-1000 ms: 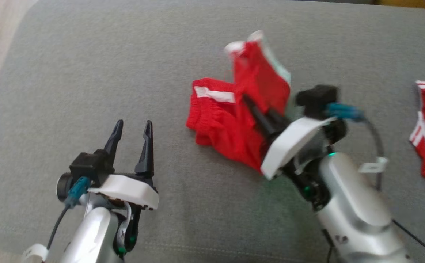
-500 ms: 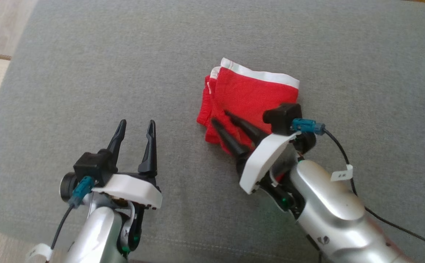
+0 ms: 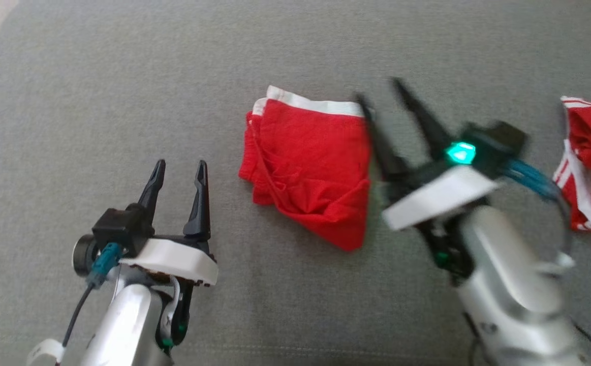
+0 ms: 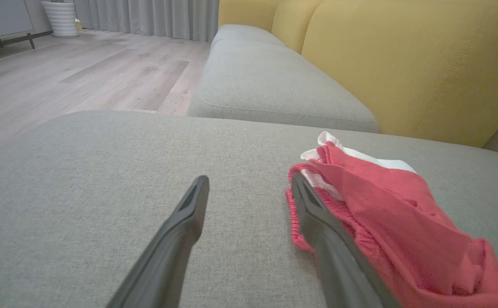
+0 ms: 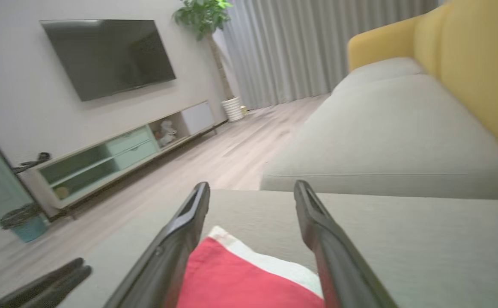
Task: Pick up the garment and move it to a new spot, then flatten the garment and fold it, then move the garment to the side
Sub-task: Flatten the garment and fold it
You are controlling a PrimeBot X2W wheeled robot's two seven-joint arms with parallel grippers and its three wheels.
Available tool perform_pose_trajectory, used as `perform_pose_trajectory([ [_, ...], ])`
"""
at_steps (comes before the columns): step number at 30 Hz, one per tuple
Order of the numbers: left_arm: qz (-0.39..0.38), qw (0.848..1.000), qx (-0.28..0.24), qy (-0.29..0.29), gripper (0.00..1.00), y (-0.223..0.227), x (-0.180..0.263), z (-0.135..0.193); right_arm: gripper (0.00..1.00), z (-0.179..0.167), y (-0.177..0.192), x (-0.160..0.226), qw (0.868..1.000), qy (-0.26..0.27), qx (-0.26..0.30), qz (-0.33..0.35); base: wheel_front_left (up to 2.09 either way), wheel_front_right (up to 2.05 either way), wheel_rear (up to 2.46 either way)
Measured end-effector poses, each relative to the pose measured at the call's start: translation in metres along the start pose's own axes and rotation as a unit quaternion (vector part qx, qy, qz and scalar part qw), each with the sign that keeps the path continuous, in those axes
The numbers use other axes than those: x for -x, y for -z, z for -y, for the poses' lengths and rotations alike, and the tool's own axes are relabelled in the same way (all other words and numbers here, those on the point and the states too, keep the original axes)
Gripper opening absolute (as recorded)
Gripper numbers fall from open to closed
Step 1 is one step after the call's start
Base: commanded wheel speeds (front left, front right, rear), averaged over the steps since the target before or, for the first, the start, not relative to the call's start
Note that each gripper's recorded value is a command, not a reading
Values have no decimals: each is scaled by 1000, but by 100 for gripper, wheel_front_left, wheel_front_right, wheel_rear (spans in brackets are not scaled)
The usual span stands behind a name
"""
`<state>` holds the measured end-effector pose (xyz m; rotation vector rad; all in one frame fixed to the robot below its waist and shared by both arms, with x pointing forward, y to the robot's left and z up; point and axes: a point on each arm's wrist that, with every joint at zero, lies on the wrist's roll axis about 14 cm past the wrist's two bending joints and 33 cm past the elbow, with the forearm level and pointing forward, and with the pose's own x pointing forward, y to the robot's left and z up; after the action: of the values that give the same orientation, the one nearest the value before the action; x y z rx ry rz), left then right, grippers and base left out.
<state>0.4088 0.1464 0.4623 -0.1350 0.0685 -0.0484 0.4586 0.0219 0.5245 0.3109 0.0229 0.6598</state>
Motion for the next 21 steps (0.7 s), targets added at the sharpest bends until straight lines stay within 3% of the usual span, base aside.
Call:
perform_pose_trajectory([
  [2,5,1000,-3,7,100,-3,-2,4,100,28,-1,17,999,49,9,4,0,0,0],
  [3,5,1000,-3,7,100,-3,-2,4,100,28,-1,17,999,49,9,4,0,0,0],
  [4,10,1000,-6,14,100,-6,-4,8,100,54,-2,37,995,97,25,6,0,0,0],
  [9,13,1000,-12,25,100,-8,-7,12,100,95,-11,83,981,181,64,8,0,0,0],
  [14,18,999,-15,36,100,-11,-7,17,100,108,-15,120,970,229,81,-3,0,0,0],
  [21,23,999,-18,40,100,-15,-4,19,100,105,-19,138,965,243,99,-13,0,0,0],
])
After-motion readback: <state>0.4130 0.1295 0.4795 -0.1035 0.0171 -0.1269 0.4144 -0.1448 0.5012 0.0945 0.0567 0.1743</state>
